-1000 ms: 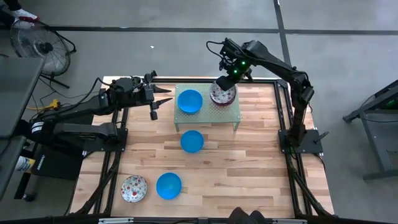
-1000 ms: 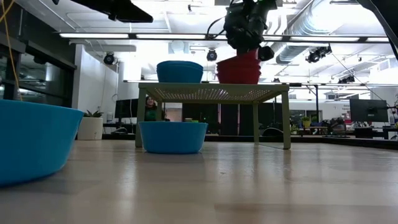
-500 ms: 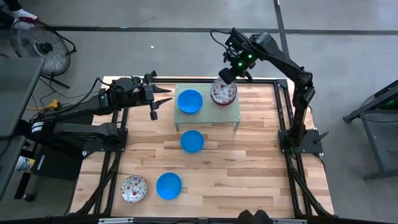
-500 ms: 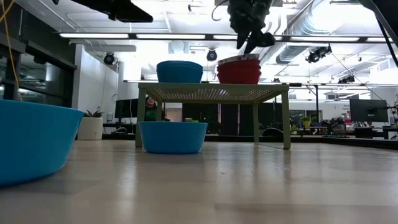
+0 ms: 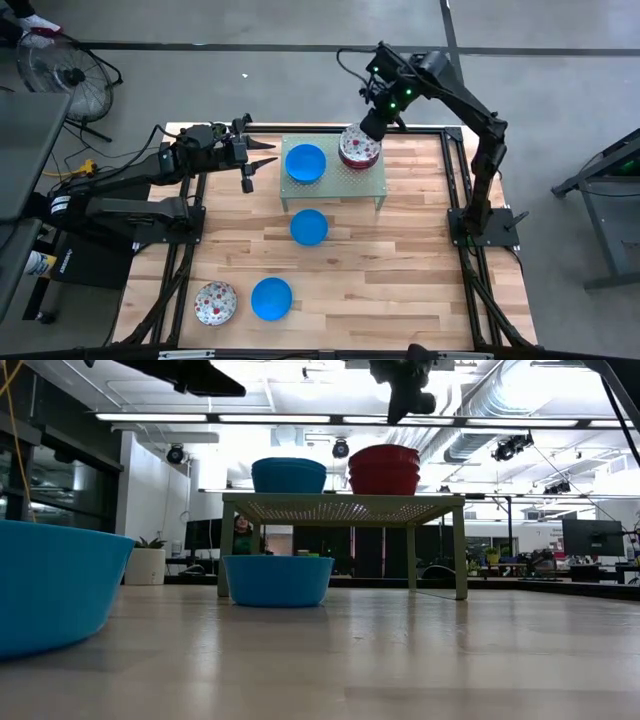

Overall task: Pick & Place Mini bowls
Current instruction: Stack the red bowl on top of the red bowls on the shelf

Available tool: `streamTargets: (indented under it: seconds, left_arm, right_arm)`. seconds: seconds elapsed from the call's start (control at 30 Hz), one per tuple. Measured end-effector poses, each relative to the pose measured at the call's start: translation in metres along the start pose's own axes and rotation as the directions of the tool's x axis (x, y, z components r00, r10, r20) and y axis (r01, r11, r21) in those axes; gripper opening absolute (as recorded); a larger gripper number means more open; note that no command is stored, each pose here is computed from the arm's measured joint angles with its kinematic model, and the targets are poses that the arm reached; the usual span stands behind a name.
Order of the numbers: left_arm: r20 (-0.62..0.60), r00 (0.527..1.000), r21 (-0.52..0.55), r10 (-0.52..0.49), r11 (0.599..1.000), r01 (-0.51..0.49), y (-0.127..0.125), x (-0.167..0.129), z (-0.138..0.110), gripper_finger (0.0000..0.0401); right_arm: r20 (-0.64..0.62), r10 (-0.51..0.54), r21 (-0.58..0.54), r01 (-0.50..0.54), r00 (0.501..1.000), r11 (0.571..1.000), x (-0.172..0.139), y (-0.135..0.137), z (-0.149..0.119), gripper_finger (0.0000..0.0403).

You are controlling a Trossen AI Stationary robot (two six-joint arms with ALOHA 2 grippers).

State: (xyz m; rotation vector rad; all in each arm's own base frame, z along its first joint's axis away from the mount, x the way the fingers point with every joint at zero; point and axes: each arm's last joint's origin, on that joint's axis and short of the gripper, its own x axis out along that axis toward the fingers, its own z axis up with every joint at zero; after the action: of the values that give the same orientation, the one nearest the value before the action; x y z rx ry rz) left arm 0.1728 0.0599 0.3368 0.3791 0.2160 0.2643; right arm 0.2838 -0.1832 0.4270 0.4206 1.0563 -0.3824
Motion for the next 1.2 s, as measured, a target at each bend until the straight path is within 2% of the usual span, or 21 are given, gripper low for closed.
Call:
streamTargets:
  seconds: [0.2, 0.3, 0.47, 0.63, 0.8, 0.93, 1.03, 1.2]
  left_arm:
    - [-0.021, 1.000, -0.001, -0.003, 1.000, 0.003, -0.001, 0.000, -0.002, 0.0131]
    - [-0.060, 0.998, -0.002, -0.001, 1.000, 0.001, -0.002, 0.000, -0.005, 0.0131]
    - [-0.086, 0.996, -0.012, 0.006, 1.000, -0.007, -0.002, 0.000, -0.007, 0.0131]
    - [-0.085, 0.996, -0.019, 0.007, 1.000, -0.009, -0.002, 0.000, -0.007, 0.0131]
    - [-0.071, 0.997, -0.027, 0.012, 1.000, -0.014, -0.001, 0.000, -0.006, 0.0131]
    - [-0.054, 0.998, -0.026, 0.019, 0.999, -0.020, -0.001, 0.000, -0.004, 0.0131]
    - [-0.058, 0.998, -0.028, 0.017, 0.999, -0.019, -0.001, 0.000, -0.005, 0.0131]
    - [-0.052, 0.999, -0.050, 0.003, 0.999, -0.005, -0.001, 0.000, -0.004, 0.0131]
  right_arm:
    - [-0.052, -0.084, -0.046, 0.082, 0.995, 0.996, 0.017, 0.007, -0.008, 0.0003]
    - [0.015, -0.079, -0.049, 0.080, 0.997, 0.996, 0.018, 0.008, -0.014, 0.0001]
    - [0.206, -0.020, -0.061, 0.033, 0.978, 0.998, 0.019, 0.008, -0.035, 0.0001]
    - [0.390, -0.003, -0.070, 0.033, 0.921, 0.997, 0.032, 0.008, -0.064, 0.0000]
    - [0.570, -0.001, -0.053, 0.038, 0.822, 0.998, 0.052, 0.003, -0.088, 0.0000]
    - [0.658, 0.002, -0.047, 0.038, 0.753, 0.998, 0.066, 0.000, -0.103, 0.0000]
    - [0.680, 0.001, -0.041, 0.037, 0.733, 0.998, 0.076, -0.002, -0.113, 0.0000]
    - [0.667, 0.001, -0.041, 0.035, 0.745, 0.999, 0.088, -0.004, -0.127, 0.0000]
